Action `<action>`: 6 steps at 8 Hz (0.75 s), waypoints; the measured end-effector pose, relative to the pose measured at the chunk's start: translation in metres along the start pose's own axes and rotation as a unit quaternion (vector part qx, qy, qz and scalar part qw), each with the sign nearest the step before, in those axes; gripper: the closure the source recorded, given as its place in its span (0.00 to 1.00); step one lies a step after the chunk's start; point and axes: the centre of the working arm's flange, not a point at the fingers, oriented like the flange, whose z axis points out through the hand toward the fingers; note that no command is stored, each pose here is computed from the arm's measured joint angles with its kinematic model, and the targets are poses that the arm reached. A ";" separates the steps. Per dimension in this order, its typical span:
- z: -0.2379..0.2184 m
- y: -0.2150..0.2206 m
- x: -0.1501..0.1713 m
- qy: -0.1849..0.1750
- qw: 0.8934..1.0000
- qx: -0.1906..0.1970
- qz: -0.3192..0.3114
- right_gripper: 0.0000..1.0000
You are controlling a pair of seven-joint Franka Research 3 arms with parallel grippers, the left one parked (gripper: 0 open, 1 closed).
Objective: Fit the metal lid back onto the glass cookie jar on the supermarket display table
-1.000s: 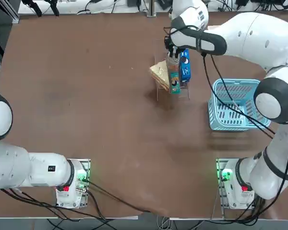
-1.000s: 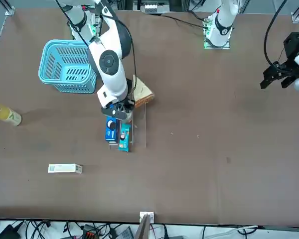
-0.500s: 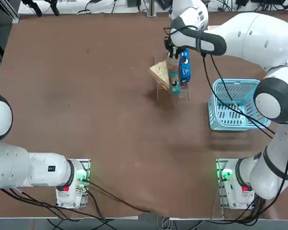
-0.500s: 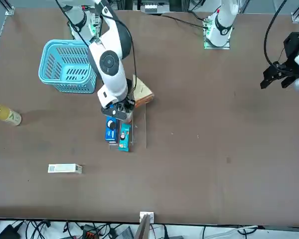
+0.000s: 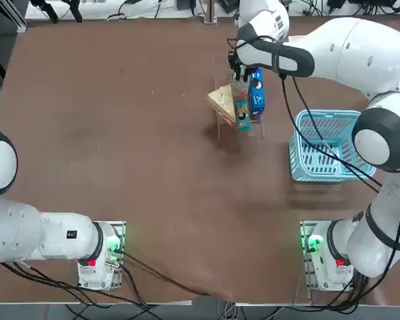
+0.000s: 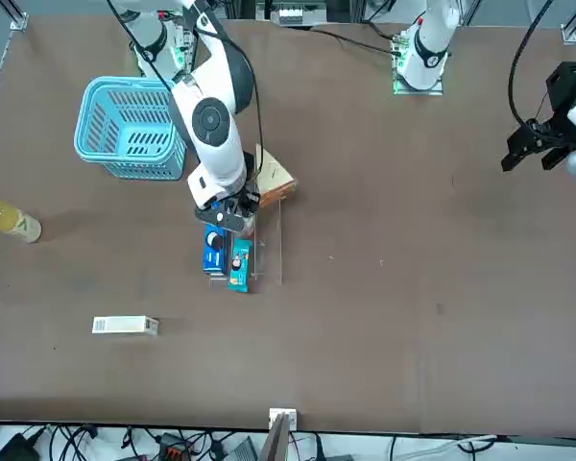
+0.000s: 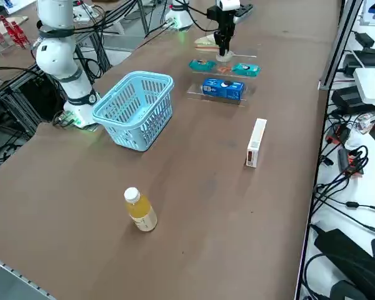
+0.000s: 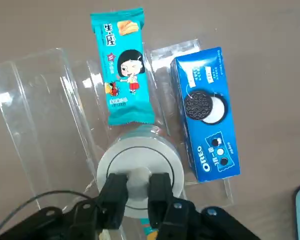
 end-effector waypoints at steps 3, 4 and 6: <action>0.000 0.000 0.000 0.000 1.000 0.000 0.000 0.74; 0.000 0.000 0.000 0.000 1.000 0.000 0.000 0.74; -0.001 0.000 0.000 0.001 1.000 0.001 0.000 0.74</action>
